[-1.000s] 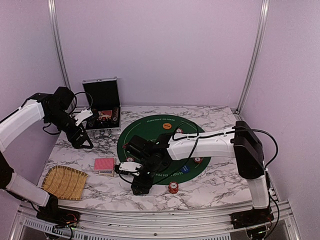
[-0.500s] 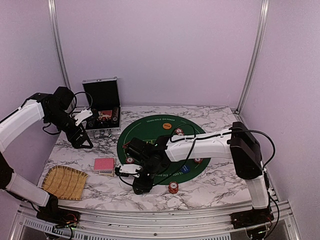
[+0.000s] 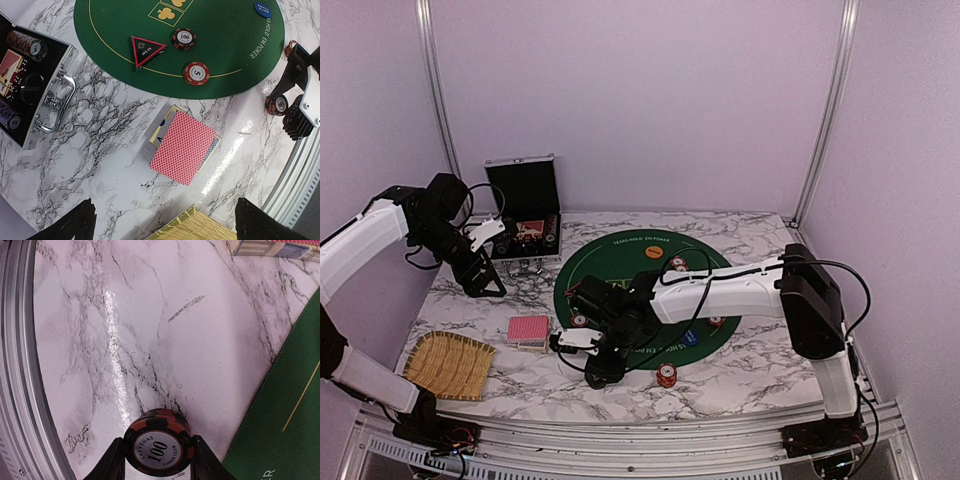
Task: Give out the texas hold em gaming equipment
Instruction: Pick up the pile of poker chips from the pile of poker chips, then place the poker chips pile in the big blind area.
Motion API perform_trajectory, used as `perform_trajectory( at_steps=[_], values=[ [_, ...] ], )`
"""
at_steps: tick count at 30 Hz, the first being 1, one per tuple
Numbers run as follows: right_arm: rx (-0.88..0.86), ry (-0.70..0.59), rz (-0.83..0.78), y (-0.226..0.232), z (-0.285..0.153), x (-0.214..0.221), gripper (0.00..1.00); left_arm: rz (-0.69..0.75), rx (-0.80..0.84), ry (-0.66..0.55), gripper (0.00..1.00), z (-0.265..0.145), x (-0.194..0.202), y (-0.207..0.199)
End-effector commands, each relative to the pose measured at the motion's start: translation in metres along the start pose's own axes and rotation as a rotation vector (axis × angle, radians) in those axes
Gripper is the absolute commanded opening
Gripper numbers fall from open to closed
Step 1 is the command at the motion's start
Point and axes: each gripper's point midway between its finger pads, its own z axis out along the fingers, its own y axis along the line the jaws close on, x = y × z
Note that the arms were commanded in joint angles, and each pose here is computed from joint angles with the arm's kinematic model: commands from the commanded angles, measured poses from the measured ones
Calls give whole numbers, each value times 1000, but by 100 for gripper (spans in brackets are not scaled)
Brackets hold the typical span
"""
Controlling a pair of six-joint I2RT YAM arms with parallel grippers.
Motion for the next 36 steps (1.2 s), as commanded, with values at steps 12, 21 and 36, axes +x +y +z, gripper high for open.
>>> perform_trajectory(
  at_steps=[12, 21, 36],
  values=[
    [57, -148, -7, -4, -44, -32, 0, -1, 3, 6, 99, -5, 2, -2],
    [121, -213, 99, -48, -80, -33, 0, -2, 4, -2, 99, -6, -2, -1],
    [394, -221, 388, -184, -127, 10, 0, -6, 14, 2, 99, -4, -2, -1]
  ],
)
